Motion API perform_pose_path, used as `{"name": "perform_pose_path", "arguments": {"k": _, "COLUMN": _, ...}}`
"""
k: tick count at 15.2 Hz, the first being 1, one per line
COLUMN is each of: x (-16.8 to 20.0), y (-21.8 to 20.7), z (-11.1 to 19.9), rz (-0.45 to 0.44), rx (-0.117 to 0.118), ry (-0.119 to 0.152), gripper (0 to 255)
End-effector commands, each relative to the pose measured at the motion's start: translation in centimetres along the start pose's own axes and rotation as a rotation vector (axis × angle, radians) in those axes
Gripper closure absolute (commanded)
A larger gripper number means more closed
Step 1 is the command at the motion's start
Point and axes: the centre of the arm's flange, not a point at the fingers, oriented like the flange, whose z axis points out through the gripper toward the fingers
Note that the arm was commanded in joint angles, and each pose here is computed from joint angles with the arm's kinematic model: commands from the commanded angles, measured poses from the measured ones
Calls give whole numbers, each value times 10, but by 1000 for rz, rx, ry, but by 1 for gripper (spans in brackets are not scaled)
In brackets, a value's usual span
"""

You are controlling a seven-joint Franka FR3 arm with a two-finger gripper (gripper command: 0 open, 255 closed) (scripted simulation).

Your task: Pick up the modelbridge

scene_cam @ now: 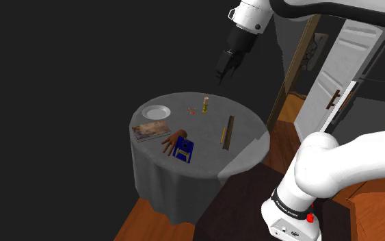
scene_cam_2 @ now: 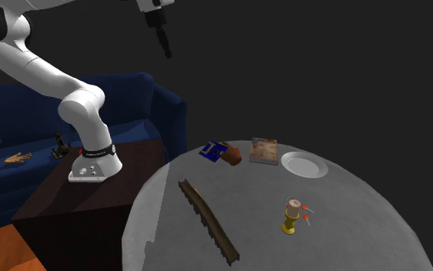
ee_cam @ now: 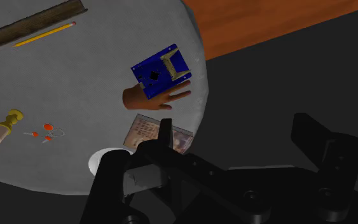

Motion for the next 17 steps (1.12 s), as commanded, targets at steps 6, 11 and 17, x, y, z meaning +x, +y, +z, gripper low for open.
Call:
{"name": "perform_pose_path", "arguments": {"k": 6, "x": 25, "y": 39, "z": 45, "rz": 134, "rx": -22, "ry": -13, "gripper": 0}}
{"name": "perform_pose_path", "arguments": {"k": 11, "x": 44, "y": 82, "z": 90, "rz": 268, "rx": -43, "ry": -25, "gripper": 0}}
{"name": "perform_pose_path", "arguments": {"k": 17, "x": 58, "y": 137, "z": 143, "rz": 429, "rx": -69, "ry": -41, "gripper": 0}}
